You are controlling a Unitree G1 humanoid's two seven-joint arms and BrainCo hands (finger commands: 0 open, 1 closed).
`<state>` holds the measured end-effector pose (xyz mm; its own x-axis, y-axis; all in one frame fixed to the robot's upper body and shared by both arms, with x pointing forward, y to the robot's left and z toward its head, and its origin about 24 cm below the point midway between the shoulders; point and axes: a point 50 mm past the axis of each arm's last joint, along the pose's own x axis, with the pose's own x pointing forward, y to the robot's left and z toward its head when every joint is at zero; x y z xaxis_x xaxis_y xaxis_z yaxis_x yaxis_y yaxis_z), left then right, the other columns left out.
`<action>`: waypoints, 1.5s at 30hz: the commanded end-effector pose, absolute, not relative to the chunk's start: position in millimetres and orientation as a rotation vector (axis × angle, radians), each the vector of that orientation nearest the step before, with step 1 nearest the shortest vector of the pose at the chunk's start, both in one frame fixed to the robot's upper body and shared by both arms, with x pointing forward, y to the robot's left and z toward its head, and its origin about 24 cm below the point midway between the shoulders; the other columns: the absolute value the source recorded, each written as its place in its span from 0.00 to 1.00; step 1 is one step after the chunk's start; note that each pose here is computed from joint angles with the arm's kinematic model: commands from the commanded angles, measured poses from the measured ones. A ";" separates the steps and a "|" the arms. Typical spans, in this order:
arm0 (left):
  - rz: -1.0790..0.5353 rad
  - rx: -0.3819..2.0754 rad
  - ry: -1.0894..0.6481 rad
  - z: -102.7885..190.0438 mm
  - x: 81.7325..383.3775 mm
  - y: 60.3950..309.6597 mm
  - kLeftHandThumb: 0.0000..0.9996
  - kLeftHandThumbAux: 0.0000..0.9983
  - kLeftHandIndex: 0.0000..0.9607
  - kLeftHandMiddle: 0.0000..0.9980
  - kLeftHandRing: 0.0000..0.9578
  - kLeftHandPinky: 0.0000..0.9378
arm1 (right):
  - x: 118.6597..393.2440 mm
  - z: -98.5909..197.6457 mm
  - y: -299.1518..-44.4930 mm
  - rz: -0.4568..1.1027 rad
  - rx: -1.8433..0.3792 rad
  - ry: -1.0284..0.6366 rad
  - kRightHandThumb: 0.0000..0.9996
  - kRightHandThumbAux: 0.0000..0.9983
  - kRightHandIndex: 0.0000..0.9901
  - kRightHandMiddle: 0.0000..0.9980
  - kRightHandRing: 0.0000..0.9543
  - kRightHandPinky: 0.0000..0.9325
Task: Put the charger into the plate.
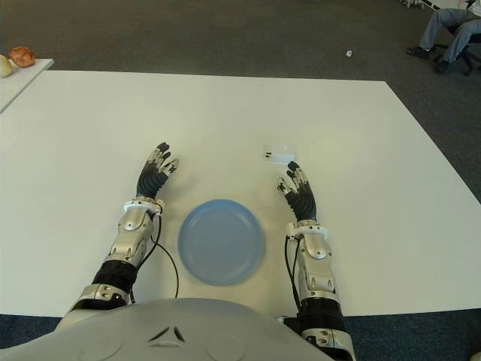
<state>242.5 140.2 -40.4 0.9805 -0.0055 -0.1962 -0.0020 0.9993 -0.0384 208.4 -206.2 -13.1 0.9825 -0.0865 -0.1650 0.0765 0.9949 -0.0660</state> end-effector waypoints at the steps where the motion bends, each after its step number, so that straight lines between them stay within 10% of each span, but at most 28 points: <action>1: 0.019 -0.060 0.391 -73.8 216.2 139.5 0.21 0.67 0.00 0.05 0.05 0.09 | 196.4 -28.8 -206.5 -0.089 -0.050 0.266 0.09 0.63 0.00 0.00 0.00 0.04; 16: 0.006 -0.054 0.383 -73.3 217.1 139.0 0.22 0.68 0.00 0.03 0.04 0.08 | 198.0 -23.3 -203.4 -0.081 -0.041 0.247 0.10 0.64 0.00 0.00 0.00 0.03; 45: -0.002 -0.054 0.393 -74.1 218.4 133.7 0.21 0.65 0.00 0.04 0.04 0.08 | 238.3 84.9 -220.6 -0.120 -0.144 -0.051 0.16 0.67 0.00 0.00 0.00 0.02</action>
